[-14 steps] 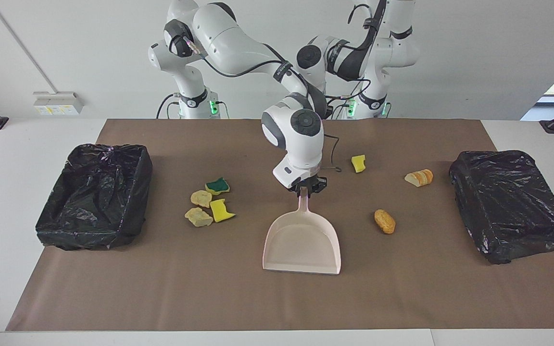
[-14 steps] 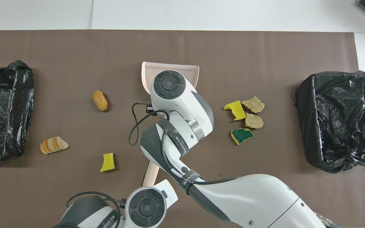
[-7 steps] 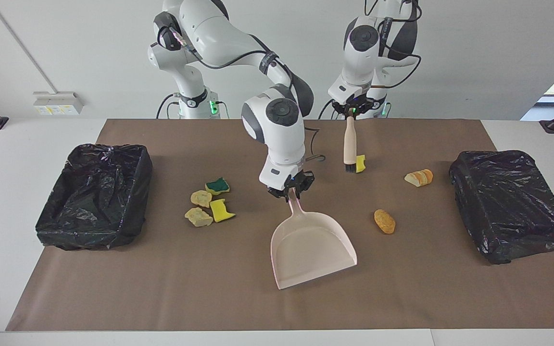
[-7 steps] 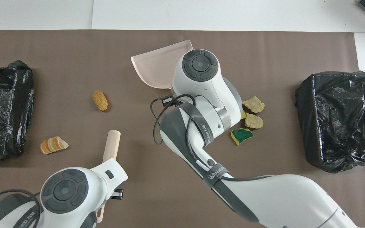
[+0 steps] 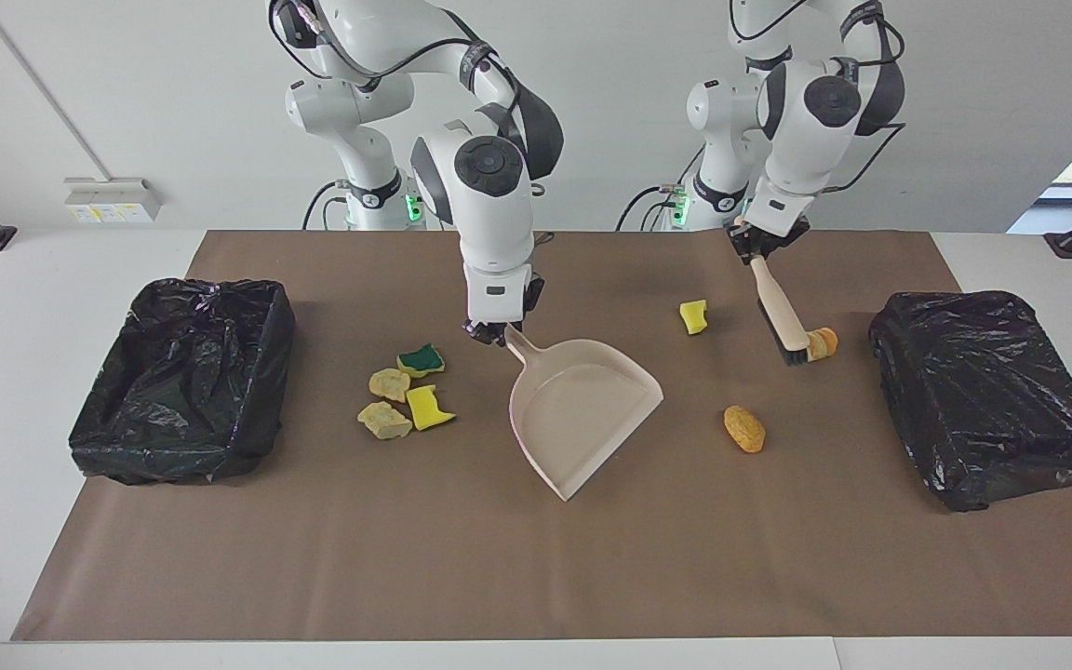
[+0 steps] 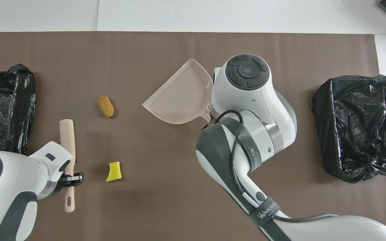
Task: Sweep and dump trash in bin
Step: 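Lift the brush with the left gripper while the right gripper places the dustpan, then sweep the bread and sponge pieces into the dustpan with the left gripper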
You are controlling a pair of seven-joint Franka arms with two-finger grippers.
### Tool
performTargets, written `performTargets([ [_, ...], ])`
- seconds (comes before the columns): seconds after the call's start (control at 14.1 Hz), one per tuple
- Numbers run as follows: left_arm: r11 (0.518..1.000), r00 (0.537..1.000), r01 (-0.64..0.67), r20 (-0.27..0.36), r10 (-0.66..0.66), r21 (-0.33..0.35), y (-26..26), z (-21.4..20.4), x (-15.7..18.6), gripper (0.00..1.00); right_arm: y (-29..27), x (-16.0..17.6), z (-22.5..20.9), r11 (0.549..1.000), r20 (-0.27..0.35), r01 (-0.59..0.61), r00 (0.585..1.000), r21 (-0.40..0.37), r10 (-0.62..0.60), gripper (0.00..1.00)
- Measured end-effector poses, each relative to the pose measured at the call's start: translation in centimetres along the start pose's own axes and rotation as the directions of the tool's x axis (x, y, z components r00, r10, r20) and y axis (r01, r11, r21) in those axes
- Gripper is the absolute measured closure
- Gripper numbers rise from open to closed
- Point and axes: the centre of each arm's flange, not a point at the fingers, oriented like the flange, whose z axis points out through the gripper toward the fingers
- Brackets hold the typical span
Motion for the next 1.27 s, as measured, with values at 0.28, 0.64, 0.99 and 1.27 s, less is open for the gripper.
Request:
performTargets([
  [0.28, 0.994, 0.994, 0.111, 0.024, -0.11, -0.021, -7.2, 2.4, 3.1, 0.73, -0.8, -1.8, 2.1, 0.959, 0.043, 0.284, 0.958, 0.024, -0.285, 0.68],
  [0.64, 0.987, 0.982, 0.159, 0.104, -0.157, -0.011, -9.6, 7.8, 2.8, 0.73, -1.2, -3.4, 4.0, 0.879, 0.102, 0.476, 0.874, 0.03, -0.476, 0.68],
  [0.99, 0.997, 0.987, 0.079, 0.141, -0.081, 0.022, -5.7, 8.3, 1.4, 0.73, -4.9, -4.1, 6.1, 0.926, 0.173, 0.375, 0.916, -0.044, -0.362, 0.68],
  [1.27, 0.998, 0.989, 0.044, 0.136, -0.049, 0.037, 3.6, 8.0, -1.3, 0.73, -5.7, -5.0, 7.0, 0.933, 0.152, 0.355, 0.928, -0.069, -0.341, 0.68],
])
